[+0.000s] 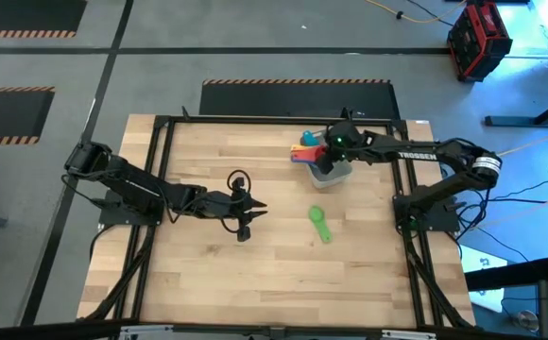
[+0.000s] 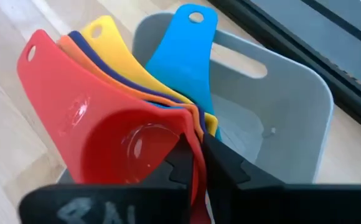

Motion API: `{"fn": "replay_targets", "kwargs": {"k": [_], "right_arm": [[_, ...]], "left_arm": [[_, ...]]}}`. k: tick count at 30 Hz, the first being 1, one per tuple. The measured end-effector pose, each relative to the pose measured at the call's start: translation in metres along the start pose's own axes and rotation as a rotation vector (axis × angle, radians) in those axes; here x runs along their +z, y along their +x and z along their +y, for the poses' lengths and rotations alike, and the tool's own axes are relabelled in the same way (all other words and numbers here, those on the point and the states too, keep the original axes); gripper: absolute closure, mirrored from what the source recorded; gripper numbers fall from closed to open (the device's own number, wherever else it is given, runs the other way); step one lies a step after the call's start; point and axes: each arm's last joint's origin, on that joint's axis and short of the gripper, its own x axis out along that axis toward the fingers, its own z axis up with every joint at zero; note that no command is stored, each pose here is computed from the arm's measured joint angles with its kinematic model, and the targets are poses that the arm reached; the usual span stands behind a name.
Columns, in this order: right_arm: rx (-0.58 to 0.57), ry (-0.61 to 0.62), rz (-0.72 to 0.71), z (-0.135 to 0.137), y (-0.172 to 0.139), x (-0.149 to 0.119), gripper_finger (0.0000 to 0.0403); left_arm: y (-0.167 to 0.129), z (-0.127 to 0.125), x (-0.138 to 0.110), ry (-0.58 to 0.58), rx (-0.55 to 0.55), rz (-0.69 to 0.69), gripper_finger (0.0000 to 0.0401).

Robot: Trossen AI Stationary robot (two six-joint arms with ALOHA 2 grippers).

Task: Nest measuring cups in basket
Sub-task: Stack the red measuring cup on top of the blue measuring cup into the gray bin

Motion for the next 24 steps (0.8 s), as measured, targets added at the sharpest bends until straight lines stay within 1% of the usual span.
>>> {"fn": "replay_targets", "kwargs": {"k": [9, 15, 24], "right_arm": [[0.004, -0.04, -0.039, 0.0009, 0.0014, 0.0035, 0.037], [0.011, 0.012, -0.035, 0.001, 0.0014, 0.0032, 0.0356], [0.01, 0.009, -0.032, 0.0011, 0.002, 0.0029, 0.0366]], "left_arm": [[0.0, 0.0, 0.0, 0.0, 0.0, 0.0, 0.0319], [0.0, 0.0, -0.0001, 0.0, 0.0, 0.0, 0.0319], [0.0, 0.0, -0.0001, 0.001, 0.0, 0.001, 0.0319]]}}
